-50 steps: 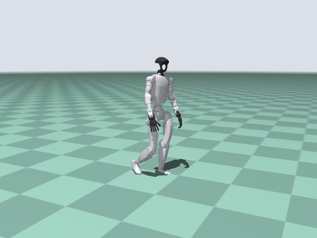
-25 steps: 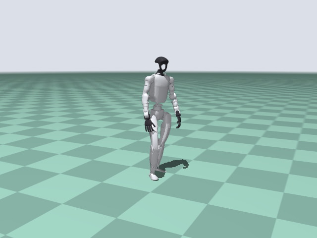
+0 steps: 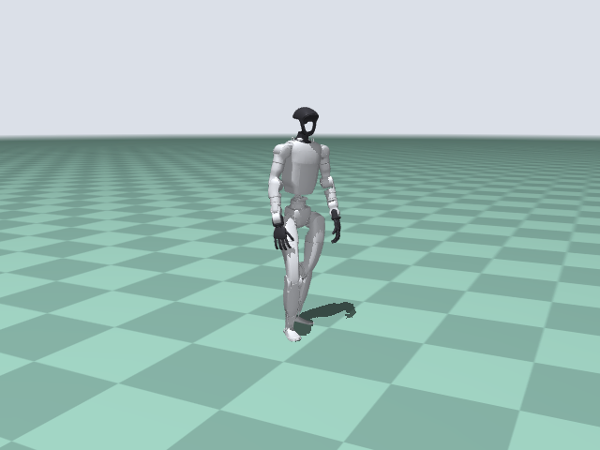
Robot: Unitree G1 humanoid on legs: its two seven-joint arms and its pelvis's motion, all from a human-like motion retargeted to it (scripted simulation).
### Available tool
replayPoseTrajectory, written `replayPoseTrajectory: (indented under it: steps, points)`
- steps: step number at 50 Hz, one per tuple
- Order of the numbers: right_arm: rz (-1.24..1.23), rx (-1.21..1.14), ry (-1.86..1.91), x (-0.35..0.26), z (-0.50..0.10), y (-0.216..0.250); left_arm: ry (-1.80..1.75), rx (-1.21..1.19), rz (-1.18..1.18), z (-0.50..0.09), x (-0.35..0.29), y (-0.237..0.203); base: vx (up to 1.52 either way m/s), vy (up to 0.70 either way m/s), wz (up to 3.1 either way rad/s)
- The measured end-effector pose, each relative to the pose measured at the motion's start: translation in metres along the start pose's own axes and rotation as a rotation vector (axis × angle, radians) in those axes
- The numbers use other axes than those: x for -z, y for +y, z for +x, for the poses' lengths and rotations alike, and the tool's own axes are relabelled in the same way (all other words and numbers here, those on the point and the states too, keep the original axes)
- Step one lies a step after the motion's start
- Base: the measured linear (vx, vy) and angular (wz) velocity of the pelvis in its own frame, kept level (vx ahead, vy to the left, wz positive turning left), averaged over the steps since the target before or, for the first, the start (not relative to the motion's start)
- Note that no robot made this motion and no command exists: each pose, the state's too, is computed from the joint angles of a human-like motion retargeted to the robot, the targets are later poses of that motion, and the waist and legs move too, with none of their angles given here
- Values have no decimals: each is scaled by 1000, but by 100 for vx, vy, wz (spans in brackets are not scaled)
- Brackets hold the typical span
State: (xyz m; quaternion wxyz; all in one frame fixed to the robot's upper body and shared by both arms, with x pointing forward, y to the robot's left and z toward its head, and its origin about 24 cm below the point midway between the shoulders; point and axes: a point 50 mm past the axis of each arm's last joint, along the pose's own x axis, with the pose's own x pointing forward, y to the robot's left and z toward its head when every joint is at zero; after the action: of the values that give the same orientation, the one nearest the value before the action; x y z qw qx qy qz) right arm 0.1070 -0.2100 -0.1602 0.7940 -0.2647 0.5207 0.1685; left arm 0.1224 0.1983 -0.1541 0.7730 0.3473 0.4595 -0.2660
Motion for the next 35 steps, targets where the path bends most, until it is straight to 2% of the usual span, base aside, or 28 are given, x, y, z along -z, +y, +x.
replayPoseTrajectory:
  steps: [35]
  points:
    - [-94, 71, -191, -56, 5, -14, 17, -144, 82, 2, -4, 32, -1, 0, -1]
